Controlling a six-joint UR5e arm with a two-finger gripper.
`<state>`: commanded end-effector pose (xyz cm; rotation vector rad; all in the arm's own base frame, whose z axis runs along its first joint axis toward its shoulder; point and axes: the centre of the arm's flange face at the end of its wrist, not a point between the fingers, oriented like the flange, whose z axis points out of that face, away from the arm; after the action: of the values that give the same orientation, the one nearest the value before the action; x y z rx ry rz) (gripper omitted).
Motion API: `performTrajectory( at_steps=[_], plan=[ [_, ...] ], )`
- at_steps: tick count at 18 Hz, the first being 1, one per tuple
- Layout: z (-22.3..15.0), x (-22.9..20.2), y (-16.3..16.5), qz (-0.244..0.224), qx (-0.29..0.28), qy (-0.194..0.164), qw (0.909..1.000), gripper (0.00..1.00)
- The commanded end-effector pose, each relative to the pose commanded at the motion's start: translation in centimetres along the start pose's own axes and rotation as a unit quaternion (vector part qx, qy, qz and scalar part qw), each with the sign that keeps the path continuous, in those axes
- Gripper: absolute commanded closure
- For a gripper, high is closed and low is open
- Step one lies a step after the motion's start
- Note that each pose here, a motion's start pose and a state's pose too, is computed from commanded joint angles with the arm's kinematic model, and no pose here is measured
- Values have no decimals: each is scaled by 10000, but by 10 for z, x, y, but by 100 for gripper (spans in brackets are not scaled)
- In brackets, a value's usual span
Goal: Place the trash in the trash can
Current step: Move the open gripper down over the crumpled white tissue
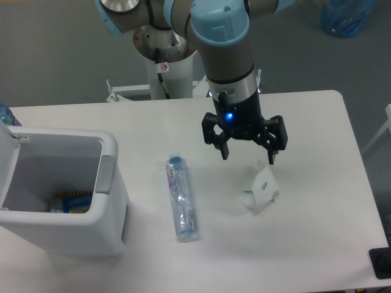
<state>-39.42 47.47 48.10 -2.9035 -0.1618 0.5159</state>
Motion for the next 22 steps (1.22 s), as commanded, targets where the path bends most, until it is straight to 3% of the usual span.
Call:
performTrajectory(
  at_steps=[13,17,22],
  plan=[
    [11,-2,-7,-110,142,-109,9998,0],
    [23,1,-7,-334,82,-73,9994,0],
    [65,11,6,-150,-206,195,9995,0]
  ],
)
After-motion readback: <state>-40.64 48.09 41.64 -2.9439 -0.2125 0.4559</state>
